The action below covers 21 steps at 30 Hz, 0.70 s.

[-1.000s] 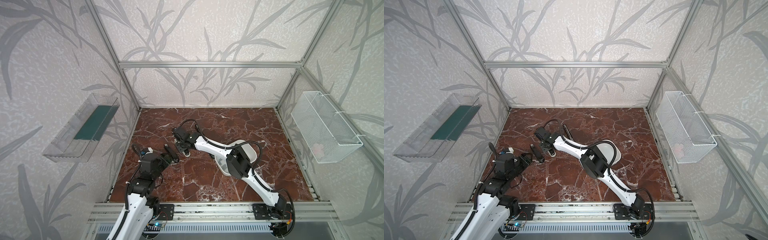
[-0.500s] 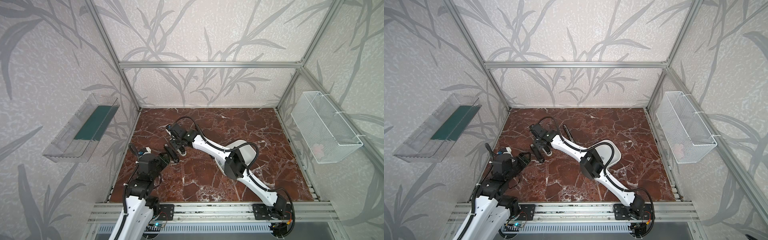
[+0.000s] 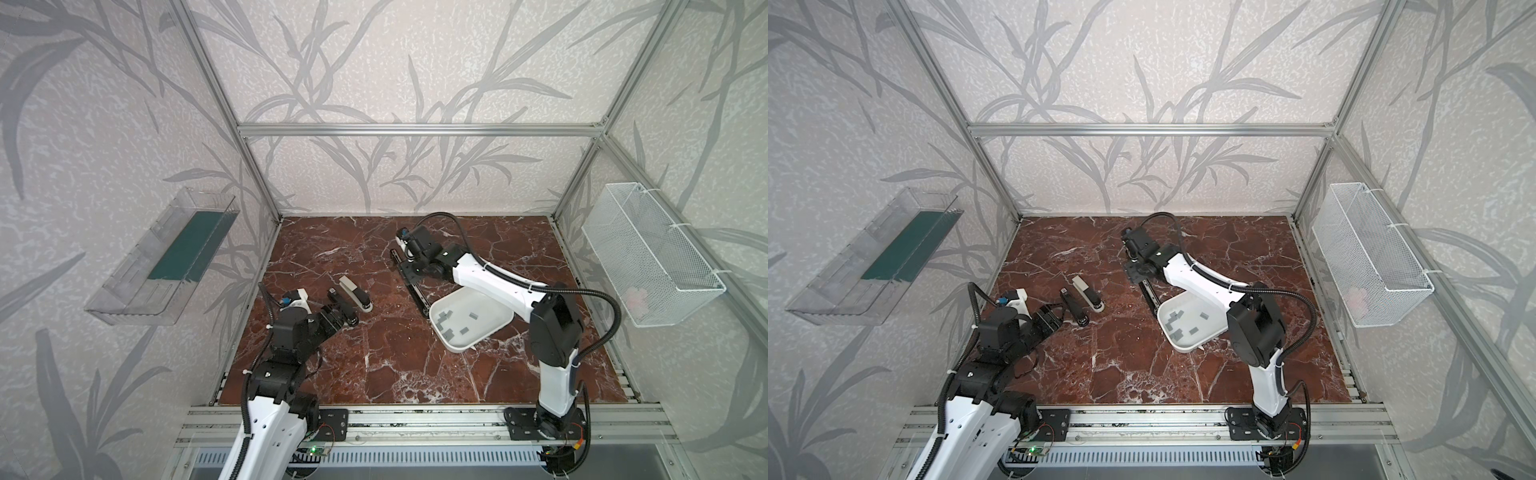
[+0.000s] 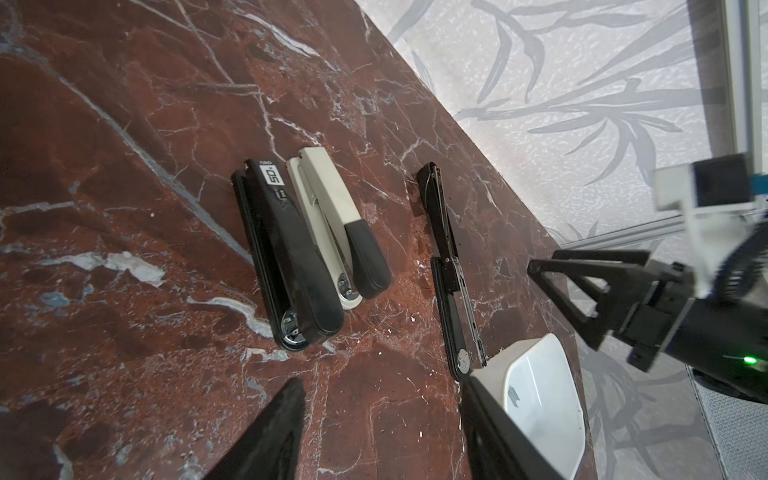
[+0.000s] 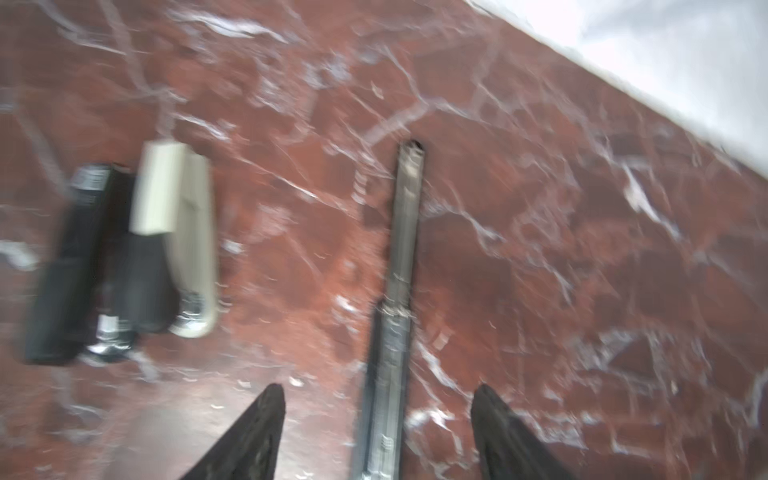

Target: Load the staples into the stapler

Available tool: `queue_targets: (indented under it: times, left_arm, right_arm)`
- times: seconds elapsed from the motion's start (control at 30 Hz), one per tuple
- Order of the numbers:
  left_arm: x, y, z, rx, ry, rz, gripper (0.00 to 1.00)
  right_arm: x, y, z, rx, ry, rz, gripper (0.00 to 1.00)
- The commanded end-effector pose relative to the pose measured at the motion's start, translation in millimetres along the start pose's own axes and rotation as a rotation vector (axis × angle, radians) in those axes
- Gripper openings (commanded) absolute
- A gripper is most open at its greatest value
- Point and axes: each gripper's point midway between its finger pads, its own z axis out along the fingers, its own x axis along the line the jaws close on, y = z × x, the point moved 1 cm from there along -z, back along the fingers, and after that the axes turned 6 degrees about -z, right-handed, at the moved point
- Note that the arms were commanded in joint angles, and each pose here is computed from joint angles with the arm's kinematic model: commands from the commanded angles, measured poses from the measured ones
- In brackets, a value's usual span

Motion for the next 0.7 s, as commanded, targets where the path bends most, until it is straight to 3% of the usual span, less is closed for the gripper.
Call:
queue_targets:
  times: [0.0, 0.2, 0.5, 0.67]
  left_arm:
    - [-7.7, 2.1, -6.4, 0.006, -0.019, 0.041, 0.62]
    - [-10.0, 1.0, -6.5, 0.009, -0.036, 0.034, 0.62]
    - [-10.0, 0.8, -11.9, -0.001, -0.041, 0.030, 0.62]
    - [-10.6, 0.5, -11.5, 0.000, -0.045, 0.027, 0.62]
  right_arm:
    - [8.3, -33.4, 14.3, 0.075, 0.054, -0.030, 0.71]
    - [5.7, -66.4, 32.0, 0.205, 0.026, -0.052, 0.65]
    - [17.0, -74.8, 59.1, 0.248, 0.073, -0.054, 0.58]
    - [21.0, -77.1, 69.9, 0.269, 0.088, -0.068, 0.47]
